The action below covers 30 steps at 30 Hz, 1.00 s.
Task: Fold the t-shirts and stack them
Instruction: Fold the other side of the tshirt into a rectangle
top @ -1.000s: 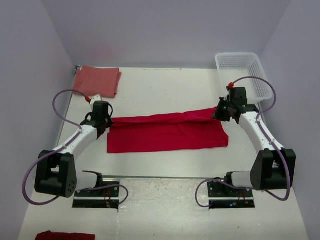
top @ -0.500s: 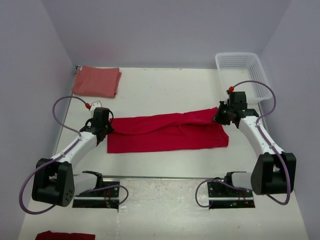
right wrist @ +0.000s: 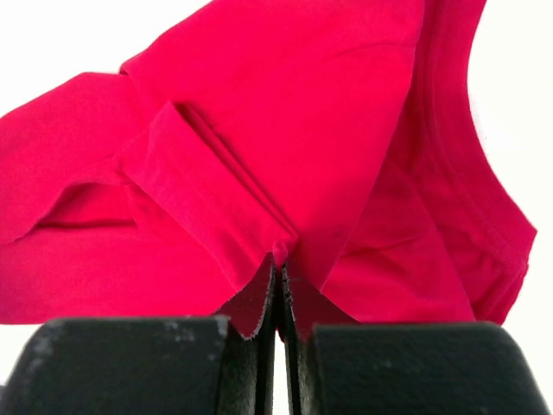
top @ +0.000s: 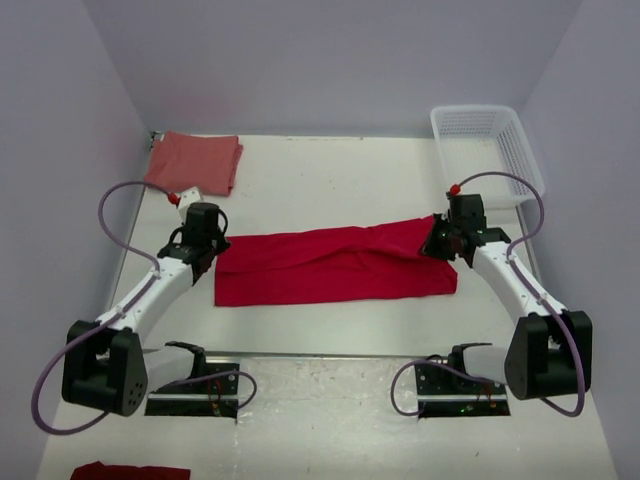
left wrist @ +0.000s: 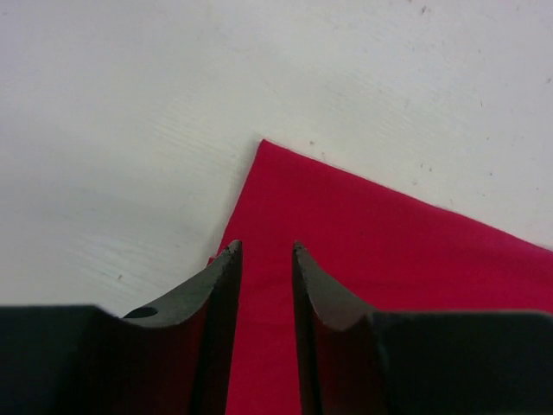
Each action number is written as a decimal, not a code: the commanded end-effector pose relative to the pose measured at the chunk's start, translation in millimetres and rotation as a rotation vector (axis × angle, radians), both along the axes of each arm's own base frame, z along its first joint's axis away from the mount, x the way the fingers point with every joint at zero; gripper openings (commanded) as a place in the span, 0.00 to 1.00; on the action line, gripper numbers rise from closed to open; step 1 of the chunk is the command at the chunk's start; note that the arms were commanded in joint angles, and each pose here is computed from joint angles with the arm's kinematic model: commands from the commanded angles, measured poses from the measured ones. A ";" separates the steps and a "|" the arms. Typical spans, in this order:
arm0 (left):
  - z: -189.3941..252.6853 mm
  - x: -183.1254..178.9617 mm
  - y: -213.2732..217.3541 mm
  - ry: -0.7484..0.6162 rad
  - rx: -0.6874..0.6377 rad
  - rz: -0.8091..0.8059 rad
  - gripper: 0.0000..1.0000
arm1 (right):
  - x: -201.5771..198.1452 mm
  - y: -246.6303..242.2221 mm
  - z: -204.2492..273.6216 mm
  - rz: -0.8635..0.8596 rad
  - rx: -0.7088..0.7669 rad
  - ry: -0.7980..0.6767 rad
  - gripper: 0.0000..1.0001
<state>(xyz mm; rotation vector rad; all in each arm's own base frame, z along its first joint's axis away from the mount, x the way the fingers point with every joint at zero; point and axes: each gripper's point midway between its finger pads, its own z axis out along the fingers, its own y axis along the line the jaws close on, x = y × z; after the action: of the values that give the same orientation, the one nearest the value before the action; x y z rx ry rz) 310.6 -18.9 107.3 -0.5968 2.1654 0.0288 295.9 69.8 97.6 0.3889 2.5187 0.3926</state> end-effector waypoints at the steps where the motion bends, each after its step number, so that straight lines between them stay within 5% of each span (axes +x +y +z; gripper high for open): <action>1: -3.6 29.0 -27.6 0.014 -0.048 -0.109 0.29 | 2.6 -3.5 2.7 -0.050 -0.016 -0.035 0.00; 7: -17.1 35.3 -36.7 0.023 -0.055 -0.143 0.22 | -14.1 -9.4 -3.7 -0.130 -0.017 -0.064 0.06; 18: -4.3 41.0 -37.5 -0.008 -0.021 -0.180 0.22 | -4.9 8.8 27.4 -0.010 0.014 -0.225 0.49; 30: -12.0 54.8 -82.7 0.008 -0.035 -0.291 0.22 | 81.9 77.0 -12.4 0.255 0.117 0.113 0.45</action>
<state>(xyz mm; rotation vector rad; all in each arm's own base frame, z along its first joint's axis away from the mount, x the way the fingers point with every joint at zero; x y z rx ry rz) 345.4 -87.5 68.6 -0.3455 2.3275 -0.1169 381.4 132.6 79.0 0.2235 2.6175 0.5681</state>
